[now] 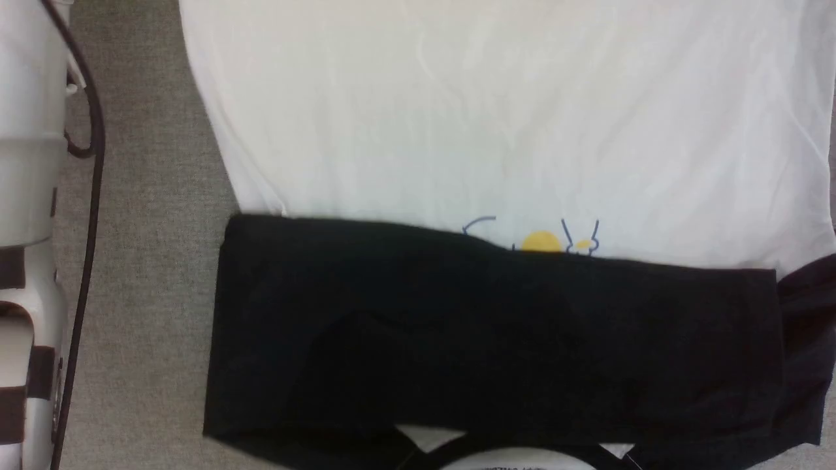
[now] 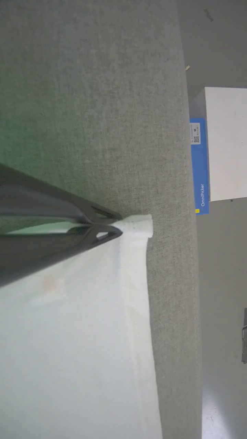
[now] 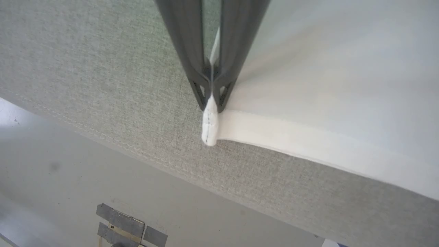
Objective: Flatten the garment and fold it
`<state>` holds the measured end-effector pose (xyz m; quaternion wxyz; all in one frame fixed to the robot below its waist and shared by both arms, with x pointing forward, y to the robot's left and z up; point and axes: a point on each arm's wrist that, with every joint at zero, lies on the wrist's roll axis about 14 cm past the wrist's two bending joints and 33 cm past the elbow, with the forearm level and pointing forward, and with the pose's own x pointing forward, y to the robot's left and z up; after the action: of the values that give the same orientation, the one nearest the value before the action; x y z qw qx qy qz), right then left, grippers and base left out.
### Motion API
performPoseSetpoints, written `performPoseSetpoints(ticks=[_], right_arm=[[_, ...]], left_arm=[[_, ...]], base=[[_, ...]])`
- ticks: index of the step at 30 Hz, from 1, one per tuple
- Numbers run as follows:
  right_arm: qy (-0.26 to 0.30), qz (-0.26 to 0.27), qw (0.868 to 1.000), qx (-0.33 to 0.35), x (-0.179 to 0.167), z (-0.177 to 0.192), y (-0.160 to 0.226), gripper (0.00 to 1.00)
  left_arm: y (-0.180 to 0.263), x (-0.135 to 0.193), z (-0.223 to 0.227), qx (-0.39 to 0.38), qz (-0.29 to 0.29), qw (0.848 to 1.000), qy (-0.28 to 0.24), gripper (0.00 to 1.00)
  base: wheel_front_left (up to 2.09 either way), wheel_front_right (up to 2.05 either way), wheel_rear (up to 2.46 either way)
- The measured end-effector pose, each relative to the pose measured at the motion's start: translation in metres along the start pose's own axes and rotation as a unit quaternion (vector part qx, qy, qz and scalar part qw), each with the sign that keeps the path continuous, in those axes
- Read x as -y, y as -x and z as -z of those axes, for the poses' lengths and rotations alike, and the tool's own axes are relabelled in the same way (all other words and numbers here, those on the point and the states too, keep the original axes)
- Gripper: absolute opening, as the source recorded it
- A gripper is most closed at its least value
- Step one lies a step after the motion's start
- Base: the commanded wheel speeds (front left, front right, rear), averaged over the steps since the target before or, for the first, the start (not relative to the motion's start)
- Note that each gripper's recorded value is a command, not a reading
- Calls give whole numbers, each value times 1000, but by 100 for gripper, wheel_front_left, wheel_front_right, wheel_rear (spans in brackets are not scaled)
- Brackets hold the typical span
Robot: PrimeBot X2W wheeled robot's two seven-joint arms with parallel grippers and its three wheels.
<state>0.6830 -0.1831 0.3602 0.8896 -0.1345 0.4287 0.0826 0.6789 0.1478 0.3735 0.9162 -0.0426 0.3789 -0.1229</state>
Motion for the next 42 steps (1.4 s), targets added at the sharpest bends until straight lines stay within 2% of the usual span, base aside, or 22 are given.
performPoseSetpoints(ticks=[2, 4, 10, 14, 19, 28, 35, 40, 42], right_arm=[[-1, 3, 1000, 16, 2, -5, 0, 0], [-1, 16, 998, 59, 9, -25, 7, 0], [-4, 33, 990, 139, 17, -65, 25, 0], [-15, 39, 984, 173, 21, -79, 38, 0], [-23, 28, 979, 200, 15, -85, 57, 0], [-61, -41, 972, 224, -10, -54, 108, 0], [-106, -59, 967, 226, -8, 1, 163, 0], [-163, -66, 956, 233, -11, 40, 202, 0], [-187, -72, 951, 236, -16, 53, 214, 0]], left_arm=[[3, -4, -14, 41, -4, 999, 8, 0], [15, -8, -48, 128, -13, 992, 5, 0], [40, -11, -97, 241, -22, 970, -2, 0], [51, -7, -108, 271, -13, 962, -15, 0], [71, 15, -112, 306, 30, 951, -30, 0], [118, 37, -62, 313, 67, 947, -20, 0], [176, 57, -18, 317, 94, 944, 7, 0], [225, 65, 3, 348, 103, 931, 45, 0], [237, 69, 18, 346, 103, 931, 55, 0]], base=[[0, 0, 0], [0, 0, 0], [0, 0, 0], [0, 0, 0], [0, 0, 0], [0, 0, 0], [0, 0, 0], [0, 0, 0], [0, 0, 0]])
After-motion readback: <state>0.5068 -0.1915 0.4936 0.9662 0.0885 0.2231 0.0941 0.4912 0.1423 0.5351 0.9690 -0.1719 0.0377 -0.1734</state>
